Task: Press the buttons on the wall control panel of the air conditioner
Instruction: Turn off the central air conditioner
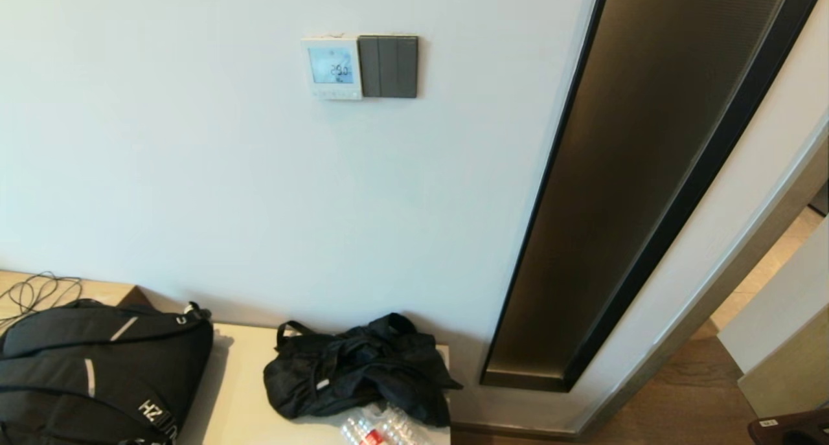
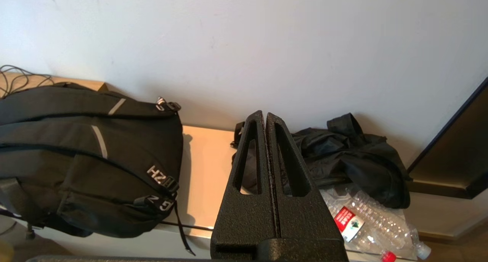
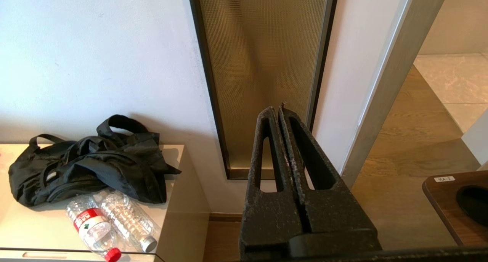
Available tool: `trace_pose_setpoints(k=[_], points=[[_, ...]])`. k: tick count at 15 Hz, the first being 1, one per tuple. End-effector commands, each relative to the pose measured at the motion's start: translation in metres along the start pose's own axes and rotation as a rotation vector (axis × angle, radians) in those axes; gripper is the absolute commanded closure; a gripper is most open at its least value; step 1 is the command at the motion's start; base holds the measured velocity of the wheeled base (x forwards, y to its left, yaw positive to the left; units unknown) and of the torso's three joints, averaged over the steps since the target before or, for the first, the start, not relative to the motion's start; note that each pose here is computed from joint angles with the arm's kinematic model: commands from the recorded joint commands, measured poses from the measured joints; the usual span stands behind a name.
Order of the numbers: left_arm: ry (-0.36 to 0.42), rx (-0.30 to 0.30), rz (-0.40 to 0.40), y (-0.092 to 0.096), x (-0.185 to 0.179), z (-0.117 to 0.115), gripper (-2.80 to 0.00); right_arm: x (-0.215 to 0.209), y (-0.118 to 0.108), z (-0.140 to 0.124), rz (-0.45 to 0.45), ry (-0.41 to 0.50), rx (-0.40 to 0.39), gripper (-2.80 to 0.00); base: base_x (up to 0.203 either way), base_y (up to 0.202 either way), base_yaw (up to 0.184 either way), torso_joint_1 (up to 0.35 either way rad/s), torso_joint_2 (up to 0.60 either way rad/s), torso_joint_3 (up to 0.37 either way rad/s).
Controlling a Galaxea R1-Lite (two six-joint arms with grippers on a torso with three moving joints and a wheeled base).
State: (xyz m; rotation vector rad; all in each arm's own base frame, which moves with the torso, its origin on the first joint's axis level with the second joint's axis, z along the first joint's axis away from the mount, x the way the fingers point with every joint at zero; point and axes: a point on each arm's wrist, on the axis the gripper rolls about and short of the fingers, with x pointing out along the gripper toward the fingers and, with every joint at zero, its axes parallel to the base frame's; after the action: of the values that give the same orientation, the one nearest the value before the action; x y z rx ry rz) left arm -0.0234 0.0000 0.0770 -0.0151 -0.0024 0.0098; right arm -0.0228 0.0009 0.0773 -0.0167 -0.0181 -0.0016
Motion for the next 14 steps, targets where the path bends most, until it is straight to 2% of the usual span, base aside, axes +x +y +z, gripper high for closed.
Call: trace_pose_setpoints(k=[1, 14], points=[[0.002, 0.0, 0.001, 0.0, 0.0001, -0.0001, 0.0, 0.0001, 0.0, 0.0001, 0.001, 0.001, 0.0, 0.0, 0.0, 0.0, 0.0, 0.0, 0.0, 0.0], [0.001, 0.0, 0.001, 0.0, 0.0001, 0.0, 0.0, 0.0001, 0.0, 0.0001, 0.002, 0.001, 0.0, 0.0, 0.0, 0.0, 0.0, 0.0, 0.0, 0.0]])
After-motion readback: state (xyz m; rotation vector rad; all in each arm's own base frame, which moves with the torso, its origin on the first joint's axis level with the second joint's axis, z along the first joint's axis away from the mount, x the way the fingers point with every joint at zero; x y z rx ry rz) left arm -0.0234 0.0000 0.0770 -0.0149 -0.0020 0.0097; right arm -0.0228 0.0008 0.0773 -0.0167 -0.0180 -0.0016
